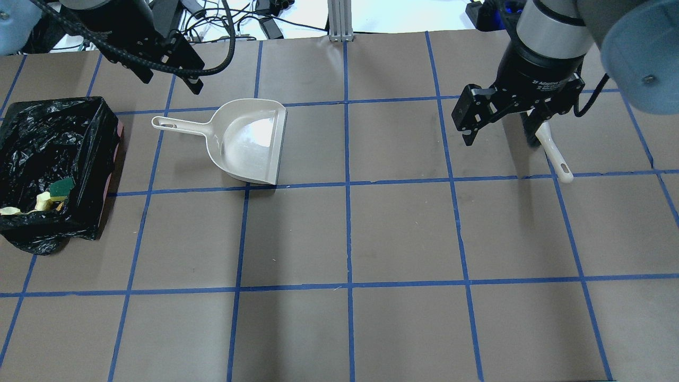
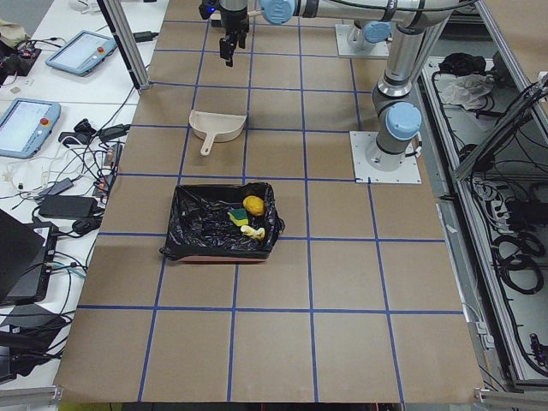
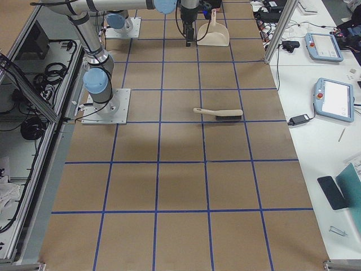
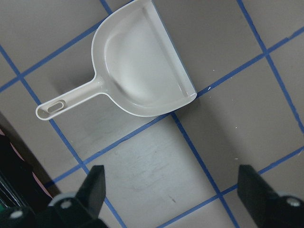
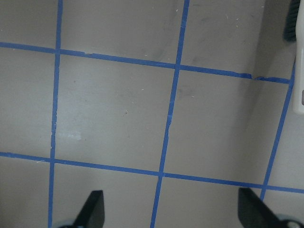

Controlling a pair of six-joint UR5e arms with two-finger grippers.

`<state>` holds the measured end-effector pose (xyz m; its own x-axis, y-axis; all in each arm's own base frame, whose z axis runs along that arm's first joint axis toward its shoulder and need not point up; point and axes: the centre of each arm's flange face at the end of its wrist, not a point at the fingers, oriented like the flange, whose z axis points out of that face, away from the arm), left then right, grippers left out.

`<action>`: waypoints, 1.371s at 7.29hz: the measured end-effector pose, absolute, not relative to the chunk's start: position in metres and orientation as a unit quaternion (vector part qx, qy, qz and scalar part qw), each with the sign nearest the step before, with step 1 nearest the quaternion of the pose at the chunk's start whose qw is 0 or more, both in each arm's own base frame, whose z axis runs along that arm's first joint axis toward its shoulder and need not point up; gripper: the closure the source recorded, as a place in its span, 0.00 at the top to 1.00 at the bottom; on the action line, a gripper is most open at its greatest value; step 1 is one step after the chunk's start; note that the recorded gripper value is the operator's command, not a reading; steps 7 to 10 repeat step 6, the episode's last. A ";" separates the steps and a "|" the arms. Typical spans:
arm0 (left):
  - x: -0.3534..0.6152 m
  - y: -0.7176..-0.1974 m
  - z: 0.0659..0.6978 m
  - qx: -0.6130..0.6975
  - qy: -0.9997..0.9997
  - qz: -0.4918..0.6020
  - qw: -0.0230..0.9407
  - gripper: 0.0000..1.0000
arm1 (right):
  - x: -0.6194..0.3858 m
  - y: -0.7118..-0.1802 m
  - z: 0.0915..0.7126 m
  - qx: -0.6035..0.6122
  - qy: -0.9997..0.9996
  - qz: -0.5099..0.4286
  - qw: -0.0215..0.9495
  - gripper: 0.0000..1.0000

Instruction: Sweep and dump trash into bin

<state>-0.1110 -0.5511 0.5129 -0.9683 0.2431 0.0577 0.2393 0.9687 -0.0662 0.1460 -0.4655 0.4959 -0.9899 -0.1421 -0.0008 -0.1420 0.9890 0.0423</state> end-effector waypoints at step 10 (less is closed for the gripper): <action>-0.114 -0.501 0.516 0.011 -0.999 -0.004 0.038 1.00 | 0.145 -0.465 0.495 0.070 -0.997 -0.024 0.008 1.00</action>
